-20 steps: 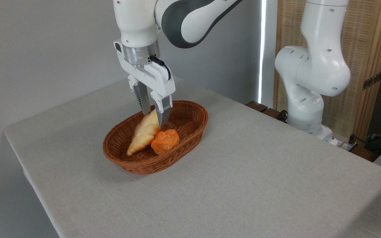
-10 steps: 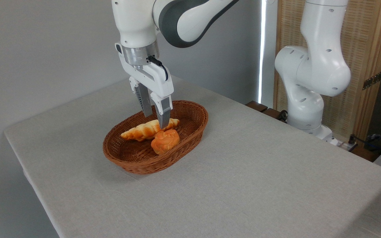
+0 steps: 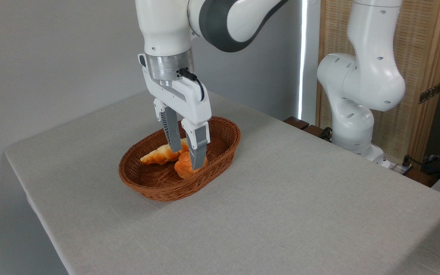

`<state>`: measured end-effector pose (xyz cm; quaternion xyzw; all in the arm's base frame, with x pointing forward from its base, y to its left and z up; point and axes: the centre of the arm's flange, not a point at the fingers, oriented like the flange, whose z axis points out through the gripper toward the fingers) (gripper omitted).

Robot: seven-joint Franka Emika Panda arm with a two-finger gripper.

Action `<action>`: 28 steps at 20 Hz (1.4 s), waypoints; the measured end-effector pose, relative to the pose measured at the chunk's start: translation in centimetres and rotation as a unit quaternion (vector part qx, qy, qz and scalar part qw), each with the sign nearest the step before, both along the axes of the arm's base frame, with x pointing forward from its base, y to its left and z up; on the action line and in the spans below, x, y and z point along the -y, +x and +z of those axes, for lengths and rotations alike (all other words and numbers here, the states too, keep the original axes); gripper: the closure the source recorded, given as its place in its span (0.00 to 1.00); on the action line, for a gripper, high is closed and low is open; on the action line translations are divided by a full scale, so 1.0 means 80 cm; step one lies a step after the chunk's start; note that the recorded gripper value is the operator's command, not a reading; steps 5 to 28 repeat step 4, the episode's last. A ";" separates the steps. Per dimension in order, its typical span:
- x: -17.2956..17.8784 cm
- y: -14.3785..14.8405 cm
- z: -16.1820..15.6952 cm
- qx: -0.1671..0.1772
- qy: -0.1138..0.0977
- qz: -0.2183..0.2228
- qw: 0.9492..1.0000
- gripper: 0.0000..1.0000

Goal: Put bread into the basket

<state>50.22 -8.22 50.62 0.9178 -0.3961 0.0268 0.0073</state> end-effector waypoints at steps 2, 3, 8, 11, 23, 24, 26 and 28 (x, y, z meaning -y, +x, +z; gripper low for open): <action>-0.023 0.005 0.005 0.007 0.015 0.009 1.000 0.00; -0.034 0.007 0.006 0.009 0.020 0.013 1.000 0.00; -0.042 0.009 0.006 0.011 0.022 0.018 1.000 0.00; -0.042 0.009 0.006 0.011 0.022 0.018 1.000 0.00; -0.042 0.009 0.006 0.011 0.022 0.018 1.000 0.00; -0.042 0.009 0.006 0.011 0.022 0.018 1.000 0.00; -0.042 0.009 0.006 0.011 0.022 0.018 1.000 0.00; -0.042 0.009 0.006 0.011 0.022 0.018 1.000 0.00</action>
